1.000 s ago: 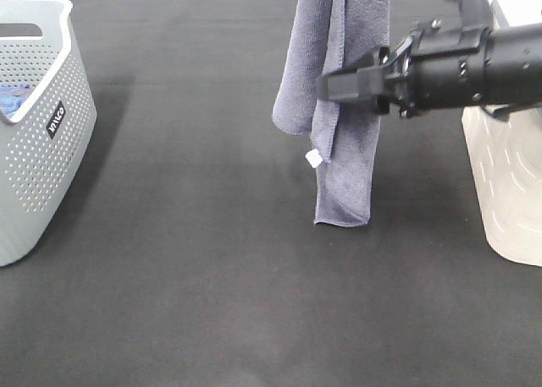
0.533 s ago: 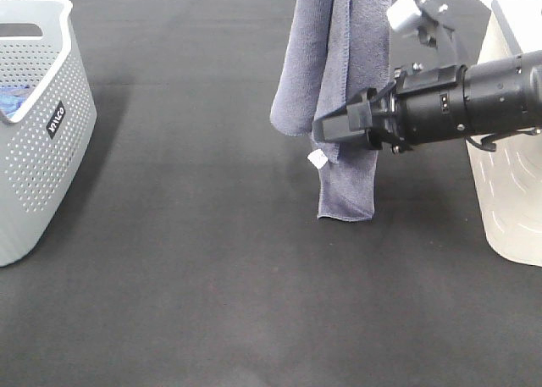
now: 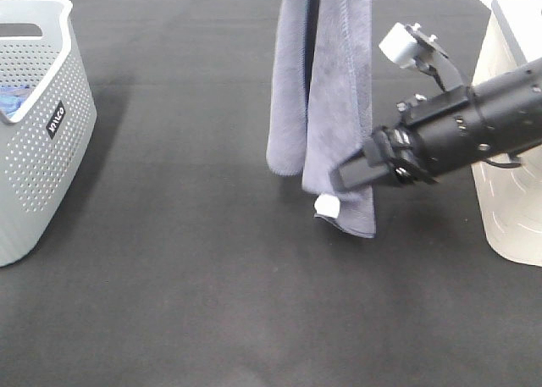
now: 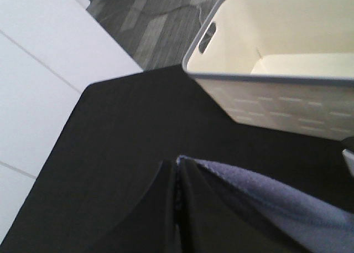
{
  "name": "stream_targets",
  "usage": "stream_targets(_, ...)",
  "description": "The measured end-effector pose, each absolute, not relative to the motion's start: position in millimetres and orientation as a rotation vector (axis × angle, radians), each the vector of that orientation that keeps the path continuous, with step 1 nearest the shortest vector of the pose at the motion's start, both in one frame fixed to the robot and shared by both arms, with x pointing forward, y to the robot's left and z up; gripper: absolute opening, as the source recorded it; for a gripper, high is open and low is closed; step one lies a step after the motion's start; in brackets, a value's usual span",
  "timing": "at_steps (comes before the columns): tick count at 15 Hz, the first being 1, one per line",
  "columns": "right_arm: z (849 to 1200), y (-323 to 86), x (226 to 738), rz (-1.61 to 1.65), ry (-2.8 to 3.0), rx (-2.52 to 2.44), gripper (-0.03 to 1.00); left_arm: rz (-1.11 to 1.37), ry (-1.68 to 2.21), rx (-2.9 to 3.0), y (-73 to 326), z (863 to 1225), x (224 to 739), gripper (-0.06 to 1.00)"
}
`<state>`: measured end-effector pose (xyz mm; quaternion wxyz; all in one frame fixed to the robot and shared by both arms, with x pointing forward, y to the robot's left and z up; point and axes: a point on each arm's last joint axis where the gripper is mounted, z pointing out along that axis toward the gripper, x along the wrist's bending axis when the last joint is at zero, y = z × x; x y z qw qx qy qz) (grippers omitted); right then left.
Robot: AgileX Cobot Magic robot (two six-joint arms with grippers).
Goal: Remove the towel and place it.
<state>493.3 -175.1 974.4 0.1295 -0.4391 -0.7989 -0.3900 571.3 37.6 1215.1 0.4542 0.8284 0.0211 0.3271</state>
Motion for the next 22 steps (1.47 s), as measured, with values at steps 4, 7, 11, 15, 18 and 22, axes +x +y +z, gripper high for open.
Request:
stream_targets(4,1012.3,-184.2,480.7,-0.803,-2.383,-1.224,0.00,0.773,0.250,2.314,55.5,1195.3,574.1,0.00)
stream_targets(7,1055.0,-195.2,491.7,-0.659,-2.533,-1.297,0.00,0.653,0.385,2.493,66.8,1182.0,567.7,0.00)
stream_targets(11,1100.6,-206.9,510.7,-0.627,-2.790,-1.335,0.00,0.561,0.517,2.557,72.3,1176.2,562.9,0.00)
stream_targets(15,1117.6,-208.4,534.8,-0.855,-2.990,-1.393,0.00,0.728,0.748,2.368,88.7,1184.6,587.6,0.00)
stream_targets(18,1120.5,-203.3,571.5,-1.056,-3.152,-1.365,0.00,0.818,0.869,2.234,109.4,1175.2,623.8,0.00)
stream_targets(22,1105.9,-188.1,642.3,-1.134,-3.215,-1.350,0.00,1.065,0.780,2.042,110.2,1157.7,671.4,0.00)
